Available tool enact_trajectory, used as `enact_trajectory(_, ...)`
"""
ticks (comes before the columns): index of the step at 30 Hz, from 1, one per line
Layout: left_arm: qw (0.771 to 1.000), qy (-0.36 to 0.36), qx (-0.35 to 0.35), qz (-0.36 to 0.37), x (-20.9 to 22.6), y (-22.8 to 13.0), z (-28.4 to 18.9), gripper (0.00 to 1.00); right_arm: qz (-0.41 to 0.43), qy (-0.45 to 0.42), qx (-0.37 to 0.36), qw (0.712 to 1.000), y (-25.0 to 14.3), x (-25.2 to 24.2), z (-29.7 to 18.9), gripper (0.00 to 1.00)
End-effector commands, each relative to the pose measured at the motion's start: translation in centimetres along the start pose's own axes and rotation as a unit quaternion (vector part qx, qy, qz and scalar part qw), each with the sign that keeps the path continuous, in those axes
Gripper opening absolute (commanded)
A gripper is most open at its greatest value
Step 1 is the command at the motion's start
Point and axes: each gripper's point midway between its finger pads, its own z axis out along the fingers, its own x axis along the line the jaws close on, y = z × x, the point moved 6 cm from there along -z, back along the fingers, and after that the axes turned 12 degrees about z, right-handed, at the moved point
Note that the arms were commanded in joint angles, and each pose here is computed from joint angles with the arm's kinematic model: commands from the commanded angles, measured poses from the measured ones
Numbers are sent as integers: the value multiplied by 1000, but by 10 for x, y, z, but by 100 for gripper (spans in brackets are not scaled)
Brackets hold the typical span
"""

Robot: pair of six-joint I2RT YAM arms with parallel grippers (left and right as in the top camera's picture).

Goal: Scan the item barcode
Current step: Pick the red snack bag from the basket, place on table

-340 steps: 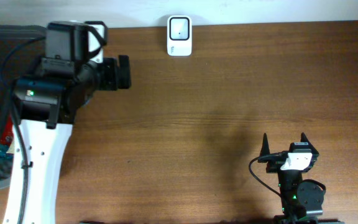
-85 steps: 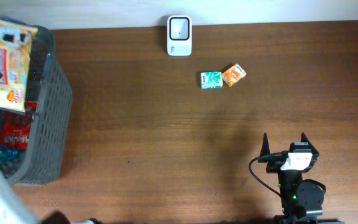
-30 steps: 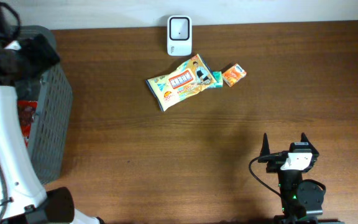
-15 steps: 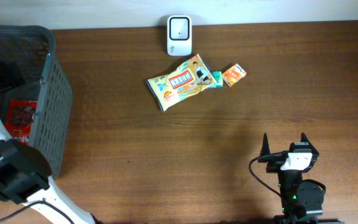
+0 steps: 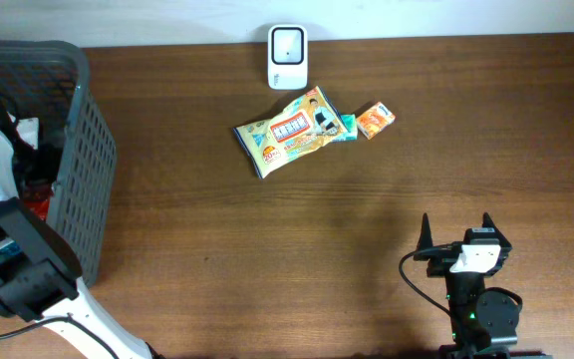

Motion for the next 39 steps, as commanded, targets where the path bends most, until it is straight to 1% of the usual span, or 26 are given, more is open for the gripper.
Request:
enact_trajectory(1, 1000, 1, 11, 25, -3, -5, 17, 84, 0, -2, 3, 1000, -3, 0, 0, 98)
enact_trajectory(3, 999, -2, 16, 43, -7, -9, 25, 78, 0, -2, 3, 1000, -3, 0, 0, 98)
enact_trajectory(4, 997, 42, 40, 46, 3, -14, 28, 68, 0, -2, 3, 1000, -3, 0, 0, 98)
enact_trajectory(5, 995, 74, 57, 41, 10, -18, 28, 67, 0, -2, 3, 1000, -3, 0, 0, 98)
enact_trajectory(9, 994, 71, 69, 43, 5, -26, 40, 74, 0, -2, 3, 1000, -3, 0, 0, 98)
enact_trajectory(10, 994, 70, 71, 43, 3, -28, 43, 73, 0, -2, 3, 1000, -3, 0, 0, 98)
enact_trajectory(11, 994, 70, 71, 43, 3, -28, 43, 59, 0, -2, 3, 1000, -3, 0, 0, 98)
enact_trajectory(13, 994, 70, 70, 43, 3, -28, 43, 18, 0, -2, 3, 1000, -3, 0, 0, 98)
enact_trajectory(14, 994, 71, 69, 42, 4, -27, 41, 3, 0, -2, 3, 1000, -3, 0, 0, 98)
enact_trajectory(16, 995, 79, 57, 2, 9, -20, 29, 0, 0, -2, 3, 1000, -3, 0, 0, 98)
enact_trajectory(18, 994, 99, 16, -48, 20, -3, -8, 0, 0, -2, 3, 1000, -3, 0, 0, 98)
enact_trajectory(19, 990, 115, -24, -82, 28, 10, -44, 0, 0, -2, 3, 1000, -3, 0, 0, 98)
enact_trajectory(21, 982, 84, -125, -111, 29, 33, -106, 0, 0, -2, 3, 1000, -3, 0, 0, 98)
enact_trajectory(22, 971, 38, -208, -108, 24, 48, -148, 0, 0, -2, 3, 1000, -3, 0, 0, 98)
enact_trajectory(23, 942, -25, -324, -83, 12, 61, -212, 0, 0, -2, 3, 1000, -3, 0, 0, 98)
enact_trajectory(24, 926, -48, -364, -82, 7, 64, -238, 0, 0, -2, 3, 1000, -3, 0, 0, 98)
enact_trajectory(26, 878, -122, -454, -94, -8, 61, -306, 0, 0, -2, 3, 1000, -3, 0, 0, 98)
enact_trajectory(27, 851, -166, -491, -78, -21, 57, -338, 0, 0, -2, 3, 1000, -3, 0, 0, 98)
enact_trajectory(28, 818, -221, -529, -34, -43, 50, -372, 0, 0, -2, 3, 1000, -3, 0, 0, 98)
enact_trajectory(29, 795, -260, -547, 12, -68, 45, -394, 0, 0, -2, 3, 1000, -3, 0, 0, 98)
enact_trajectory(30, 790, -270, -549, 28, -82, 44, -401, 0, 0, -2, 3, 1000, -3, 0, 0, 98)
enact_trajectory(32, 777, -313, -540, 84, -140, 49, -413, 0, 0, -2, 3, 1000, -3, 0, 0, 98)
enact_trajectory(33, 779, -325, -527, 101, -166, 52, -412, 0, 0, -2, 3, 1000, -3, 0, 0, 98)
enact_trajectory(35, 817, -308, -472, 119, -235, 63, -391, 0, 0, -2, 3, 1000, -3, 0, 0, 98)
enact_trajectory(38, 881, -229, -381, 162, -315, 75, -335, 0, 0, -2, 3, 1000, -3, 0, 0, 99)
enact_trajectory(39, 891, -220, -357, 176, -337, 79, -317, 0, 0, -2, 3, 1000, -3, 0, 0, 98)
